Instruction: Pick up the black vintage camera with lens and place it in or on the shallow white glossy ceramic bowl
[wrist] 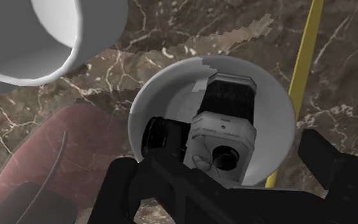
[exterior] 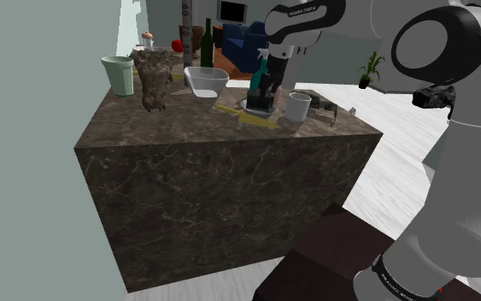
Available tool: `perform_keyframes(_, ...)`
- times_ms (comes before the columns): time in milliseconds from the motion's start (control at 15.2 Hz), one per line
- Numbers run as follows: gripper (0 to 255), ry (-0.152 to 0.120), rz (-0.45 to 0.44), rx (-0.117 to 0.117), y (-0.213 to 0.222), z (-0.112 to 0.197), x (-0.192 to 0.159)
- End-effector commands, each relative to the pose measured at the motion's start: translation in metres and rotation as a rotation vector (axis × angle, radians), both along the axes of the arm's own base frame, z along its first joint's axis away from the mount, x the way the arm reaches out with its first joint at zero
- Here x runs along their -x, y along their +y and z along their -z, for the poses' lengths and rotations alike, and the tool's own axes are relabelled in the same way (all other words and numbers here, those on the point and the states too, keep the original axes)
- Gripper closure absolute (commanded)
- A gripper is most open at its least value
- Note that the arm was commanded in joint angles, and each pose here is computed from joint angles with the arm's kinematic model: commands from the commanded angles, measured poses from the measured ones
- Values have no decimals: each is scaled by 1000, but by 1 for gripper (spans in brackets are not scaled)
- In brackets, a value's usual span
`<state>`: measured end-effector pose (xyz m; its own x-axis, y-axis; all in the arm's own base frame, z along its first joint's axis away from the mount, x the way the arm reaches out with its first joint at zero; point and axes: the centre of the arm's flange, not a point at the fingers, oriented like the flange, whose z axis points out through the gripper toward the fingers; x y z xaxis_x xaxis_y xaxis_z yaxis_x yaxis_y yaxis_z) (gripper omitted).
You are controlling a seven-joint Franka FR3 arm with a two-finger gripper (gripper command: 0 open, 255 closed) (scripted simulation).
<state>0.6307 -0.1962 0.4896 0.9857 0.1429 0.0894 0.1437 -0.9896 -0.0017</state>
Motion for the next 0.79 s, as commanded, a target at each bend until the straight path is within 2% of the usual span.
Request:
perform_keyframes(0, 0, 0, 0, 0, 0, 0, 0)
perform_keyframes(264, 0, 0, 0, 0, -1, -50, 4)
perform_keyframes(726, 0, 0, 0, 0, -1, -50, 4)
